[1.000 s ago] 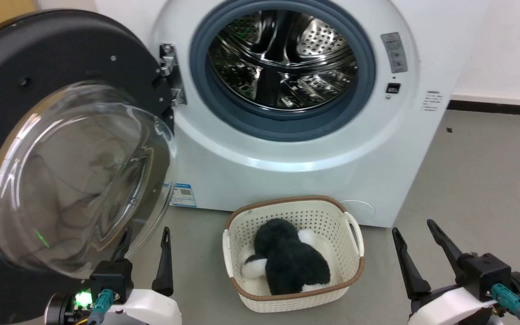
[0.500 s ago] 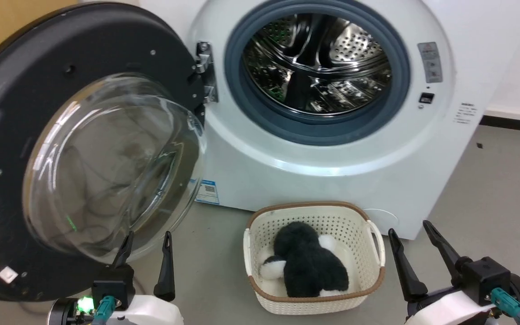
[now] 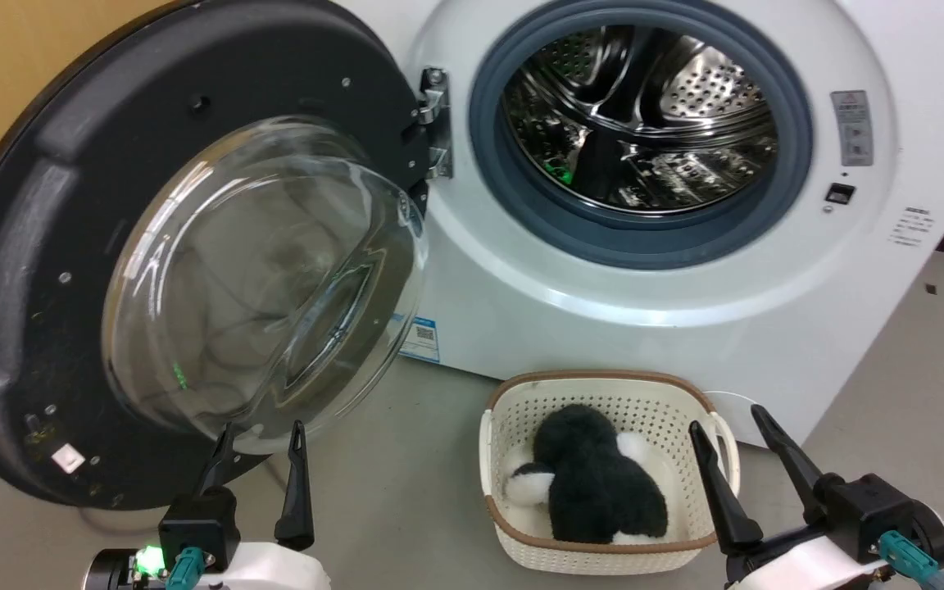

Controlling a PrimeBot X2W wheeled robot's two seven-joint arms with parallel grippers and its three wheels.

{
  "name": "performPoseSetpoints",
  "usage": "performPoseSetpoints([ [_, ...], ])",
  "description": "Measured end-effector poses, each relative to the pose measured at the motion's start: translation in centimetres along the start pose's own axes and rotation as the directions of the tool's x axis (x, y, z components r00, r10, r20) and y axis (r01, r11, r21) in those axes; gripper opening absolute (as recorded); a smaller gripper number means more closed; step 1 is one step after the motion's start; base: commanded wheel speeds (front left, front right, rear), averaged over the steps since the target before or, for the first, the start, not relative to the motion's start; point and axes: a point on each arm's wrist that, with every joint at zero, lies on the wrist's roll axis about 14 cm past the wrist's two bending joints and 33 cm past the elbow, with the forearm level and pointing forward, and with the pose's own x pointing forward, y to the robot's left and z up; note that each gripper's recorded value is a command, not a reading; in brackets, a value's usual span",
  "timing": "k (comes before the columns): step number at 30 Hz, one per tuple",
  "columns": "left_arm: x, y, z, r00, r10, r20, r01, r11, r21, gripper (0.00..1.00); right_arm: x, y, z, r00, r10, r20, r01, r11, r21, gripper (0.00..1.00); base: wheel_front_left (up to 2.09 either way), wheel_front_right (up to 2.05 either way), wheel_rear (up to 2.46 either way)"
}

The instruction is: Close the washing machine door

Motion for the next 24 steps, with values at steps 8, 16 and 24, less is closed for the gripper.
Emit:
performPoseSetpoints([
  [8,-1.0,1.8,0.0,0.998,0.069,0.008,-0.069,0.998,0.0,1.0,1.2,2.0,-0.4,0.997,0.077,-0.001,-0.077,0.997,0.016,1.0,0.0,0.0,0.0],
  [16,-2.0,3.1,-0.1,0.993,0.119,0.011,-0.119,0.993,0.0,1.0,2.4,3.9,-0.4,0.99,0.142,0.015,-0.142,0.989,0.039,1.0,0.0,0.0,0.0],
  [24,-3.0,4.3,0.1,0.985,0.172,0.021,-0.172,0.985,0.005,1.0,3.2,5.7,-0.5,0.979,0.201,0.025,-0.202,0.978,0.057,1.0,0.0,0.0,0.0],
])
